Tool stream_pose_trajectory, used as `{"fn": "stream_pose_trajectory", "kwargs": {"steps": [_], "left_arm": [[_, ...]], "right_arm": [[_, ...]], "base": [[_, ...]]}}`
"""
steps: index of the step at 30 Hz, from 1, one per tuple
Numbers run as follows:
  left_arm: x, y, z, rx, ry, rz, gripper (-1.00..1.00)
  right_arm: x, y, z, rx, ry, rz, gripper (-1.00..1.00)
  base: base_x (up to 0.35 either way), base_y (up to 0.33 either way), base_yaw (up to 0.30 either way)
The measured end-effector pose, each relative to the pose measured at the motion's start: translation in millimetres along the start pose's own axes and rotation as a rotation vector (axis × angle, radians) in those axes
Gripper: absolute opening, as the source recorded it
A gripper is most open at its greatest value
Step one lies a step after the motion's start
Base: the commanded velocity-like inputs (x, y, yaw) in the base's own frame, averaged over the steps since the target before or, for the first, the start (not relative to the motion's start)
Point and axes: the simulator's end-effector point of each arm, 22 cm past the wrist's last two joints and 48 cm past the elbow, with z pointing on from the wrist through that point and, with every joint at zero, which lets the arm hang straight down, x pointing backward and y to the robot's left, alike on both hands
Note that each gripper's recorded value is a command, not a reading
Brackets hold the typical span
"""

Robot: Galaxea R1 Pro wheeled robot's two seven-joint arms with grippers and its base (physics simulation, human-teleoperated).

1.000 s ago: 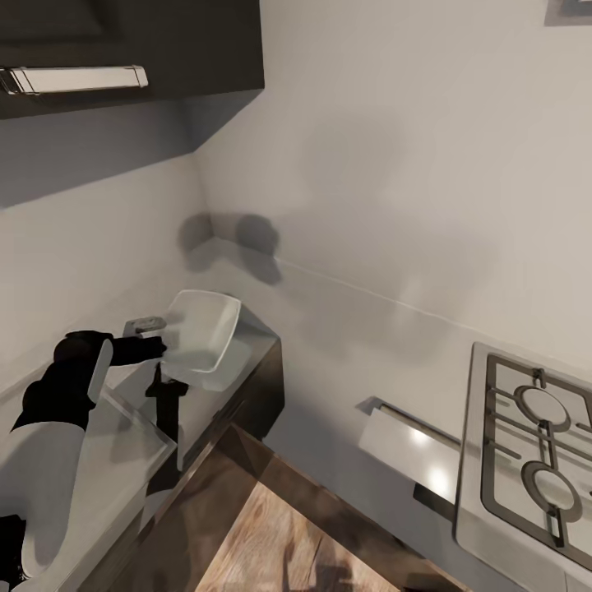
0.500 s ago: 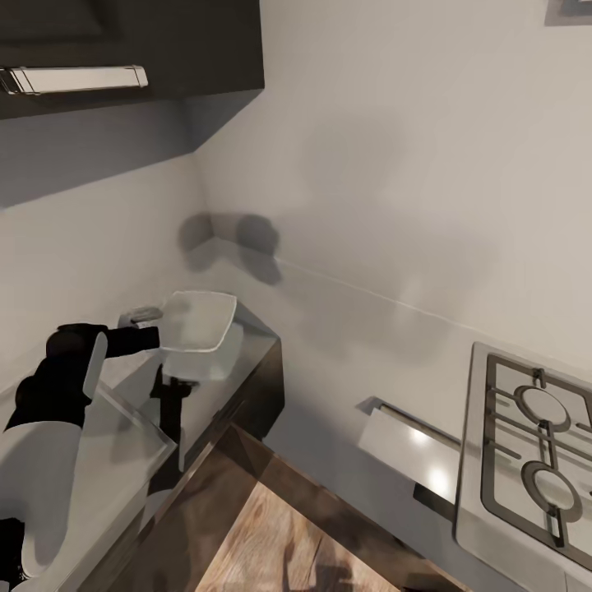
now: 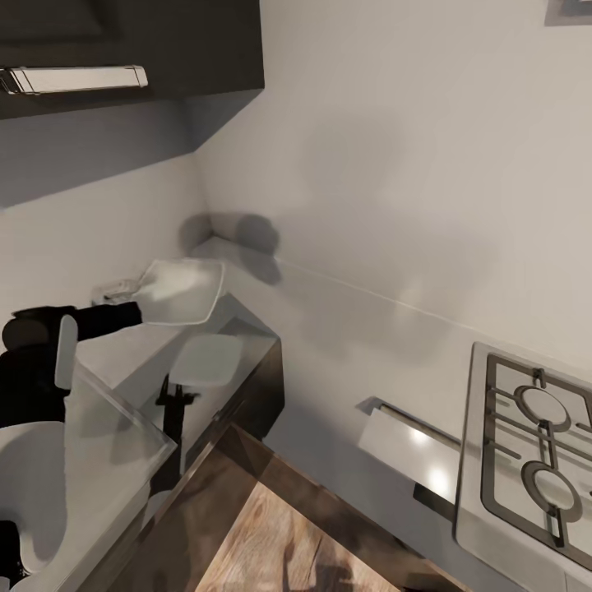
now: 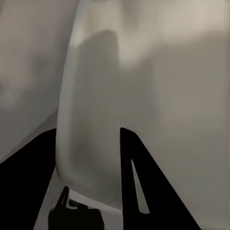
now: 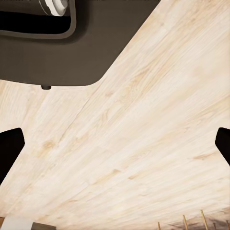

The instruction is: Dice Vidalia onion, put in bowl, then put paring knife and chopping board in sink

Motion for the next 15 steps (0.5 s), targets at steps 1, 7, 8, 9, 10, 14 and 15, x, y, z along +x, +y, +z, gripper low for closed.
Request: {"fn": "stream_pose_trajectory", "kwargs": {"steps": [1, 7, 8, 9, 10, 14, 15], "left_arm": [[-2, 0, -1.2, 0.003, -0.005, -0.001, -1.00], [-11, -2, -7.0, 0.015, -0.030, -0.001, -1.00], [-12, -3, -7.1, 0.016, -0.031, 0.000, -1.00], [-12, -3, -7.2, 0.016, -0.031, 0.000, -1.00], [-12, -3, -7.2, 0.016, -0.031, 0.000, -1.00], [-12, 0, -7.8, 0.013, -0.033, -0.006, -1.00], [-12, 0, -7.7, 0.012, -0.034, -0.007, -1.00]], "right_arm": [[0, 0, 0.0, 0.000, 0.000, 0.000, 1.00], [0, 0, 0.0, 0.000, -0.001, 0.001, 1.00], [0, 0, 0.0, 0.000, -0.001, 0.002, 1.00], [0, 0, 0.0, 0.000, -0.001, 0.002, 1.00], [-1, 0, 0.0, 0.000, -0.002, 0.003, 1.00], [-2, 2, -0.1, -0.002, -0.005, 0.004, 1.00], [-3, 2, -0.1, -0.003, -0.008, 0.005, 1.00]], "base": [[0.000, 0.000, 0.000], [0.000, 0.000, 0.000], [0.000, 0.000, 0.000], [0.000, 0.000, 0.000], [0.000, 0.000, 0.000], [-0.045, 0.000, 0.000], [-0.177, 0.000, 0.000]]}}
